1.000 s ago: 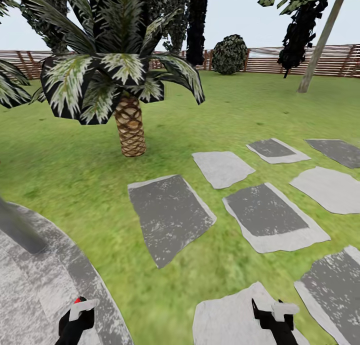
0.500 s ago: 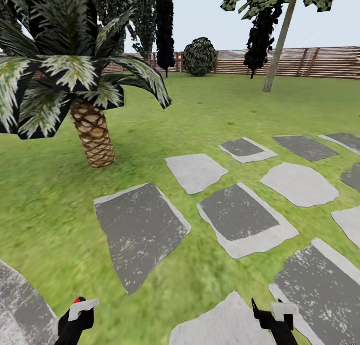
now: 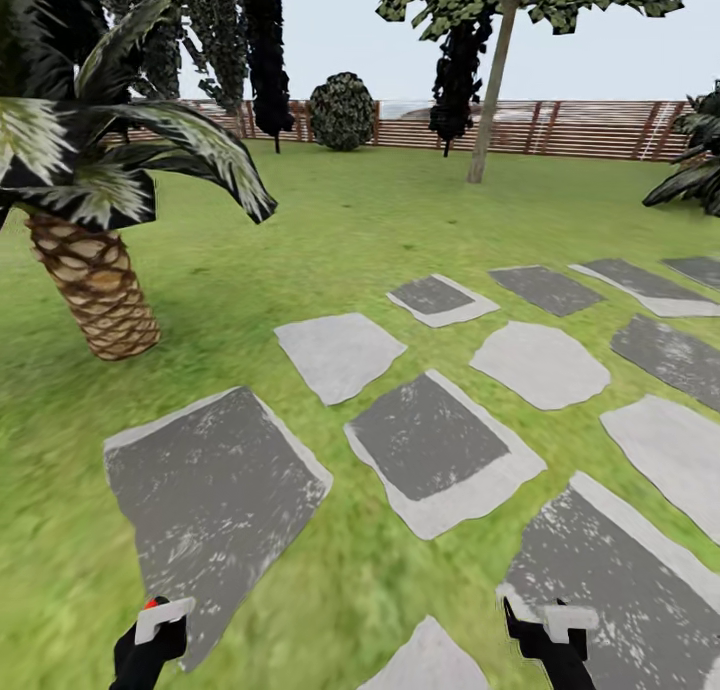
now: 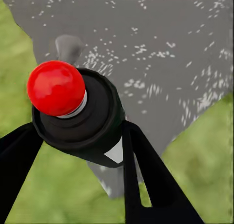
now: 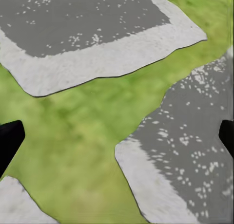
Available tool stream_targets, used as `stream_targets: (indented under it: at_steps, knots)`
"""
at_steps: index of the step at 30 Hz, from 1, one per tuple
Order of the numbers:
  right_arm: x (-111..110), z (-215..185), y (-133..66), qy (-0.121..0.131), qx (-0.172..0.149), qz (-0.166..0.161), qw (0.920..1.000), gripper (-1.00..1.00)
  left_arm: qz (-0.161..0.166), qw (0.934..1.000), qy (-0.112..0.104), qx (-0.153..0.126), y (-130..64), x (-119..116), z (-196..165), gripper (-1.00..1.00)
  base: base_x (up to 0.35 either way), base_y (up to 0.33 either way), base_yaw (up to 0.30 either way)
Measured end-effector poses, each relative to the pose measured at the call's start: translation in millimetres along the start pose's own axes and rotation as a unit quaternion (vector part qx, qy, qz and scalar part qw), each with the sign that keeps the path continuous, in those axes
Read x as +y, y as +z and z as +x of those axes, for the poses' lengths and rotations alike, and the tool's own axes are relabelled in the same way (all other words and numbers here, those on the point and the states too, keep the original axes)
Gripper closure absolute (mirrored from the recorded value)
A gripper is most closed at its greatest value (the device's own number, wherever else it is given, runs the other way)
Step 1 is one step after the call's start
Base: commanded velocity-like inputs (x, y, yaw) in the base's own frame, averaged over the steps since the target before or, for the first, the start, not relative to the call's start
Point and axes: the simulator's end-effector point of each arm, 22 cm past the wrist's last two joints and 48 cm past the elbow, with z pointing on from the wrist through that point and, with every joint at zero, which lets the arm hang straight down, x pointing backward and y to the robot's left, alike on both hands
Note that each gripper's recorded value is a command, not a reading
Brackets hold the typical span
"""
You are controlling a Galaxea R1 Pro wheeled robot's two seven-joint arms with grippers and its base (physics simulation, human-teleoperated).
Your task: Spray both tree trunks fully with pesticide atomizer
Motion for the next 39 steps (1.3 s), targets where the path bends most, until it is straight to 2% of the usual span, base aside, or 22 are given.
stream_targets:
  at_steps: [29,39]
  knots:
    - [-0.1,-7.9,0.0,0.0,-0.008,0.0,1.0,-1.0,0.001,1.0,-0.002,-0.007,-1.0,-0.5,-7.0,1.0,0.296,-0.122,-0.296]
    - [2.1,-8.2,0.0,0.001,-0.008,-0.001,1.0,-1.0,0.0,1.0,-0.002,-0.007,-1.3,-0.3,-6.9,1.0,0.334,-0.01,-0.051]
